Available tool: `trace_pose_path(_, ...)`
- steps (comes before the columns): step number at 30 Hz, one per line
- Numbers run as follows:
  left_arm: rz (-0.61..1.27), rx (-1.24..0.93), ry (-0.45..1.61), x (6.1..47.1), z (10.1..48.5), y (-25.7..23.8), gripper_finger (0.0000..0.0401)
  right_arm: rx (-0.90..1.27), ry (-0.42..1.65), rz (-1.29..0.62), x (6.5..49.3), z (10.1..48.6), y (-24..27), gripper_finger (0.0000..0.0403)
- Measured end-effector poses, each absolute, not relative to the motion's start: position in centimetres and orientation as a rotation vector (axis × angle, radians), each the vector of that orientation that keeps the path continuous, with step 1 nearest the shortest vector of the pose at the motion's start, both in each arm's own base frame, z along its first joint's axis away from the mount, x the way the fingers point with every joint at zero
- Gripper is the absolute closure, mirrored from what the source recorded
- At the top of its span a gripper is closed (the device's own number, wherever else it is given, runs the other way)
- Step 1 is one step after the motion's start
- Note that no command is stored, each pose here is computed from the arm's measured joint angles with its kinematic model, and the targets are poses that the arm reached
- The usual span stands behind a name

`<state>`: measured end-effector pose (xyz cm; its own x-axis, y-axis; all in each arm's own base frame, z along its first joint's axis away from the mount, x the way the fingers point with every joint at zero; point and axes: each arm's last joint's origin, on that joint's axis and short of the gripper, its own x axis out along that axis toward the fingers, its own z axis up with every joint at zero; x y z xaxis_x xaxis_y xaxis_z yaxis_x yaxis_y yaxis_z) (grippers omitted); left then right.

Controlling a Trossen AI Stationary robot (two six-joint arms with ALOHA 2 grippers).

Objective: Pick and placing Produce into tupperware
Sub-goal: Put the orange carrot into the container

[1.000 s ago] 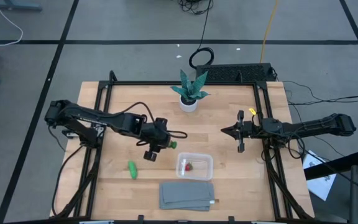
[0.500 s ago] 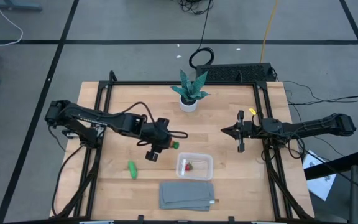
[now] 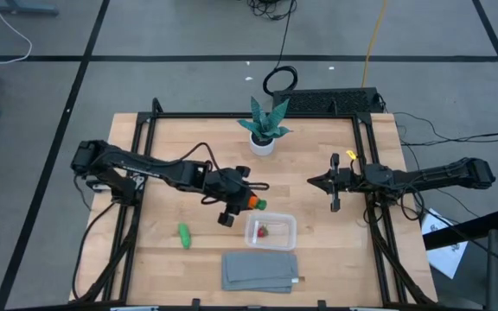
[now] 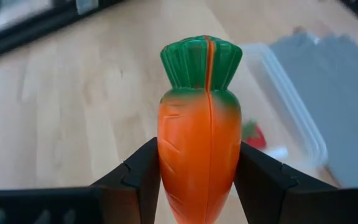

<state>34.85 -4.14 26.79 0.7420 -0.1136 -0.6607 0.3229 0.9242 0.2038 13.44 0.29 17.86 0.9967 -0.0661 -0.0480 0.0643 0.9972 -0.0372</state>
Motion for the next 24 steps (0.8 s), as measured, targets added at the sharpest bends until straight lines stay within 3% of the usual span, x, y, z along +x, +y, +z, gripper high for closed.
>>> trace_pose_path(8,-0.334,0.293,0.636,36.2,25.9,-4.4,0.0231,-0.022,-0.003,-0.066,13.3,18.4,0.3,0.0403)
trace_pose_path(24,-0.315,0.244,0.603,36.4,26.3,-4.4,0.0231,0.005,-0.109,-0.058,11.4,19.6,0.2,0.0403)
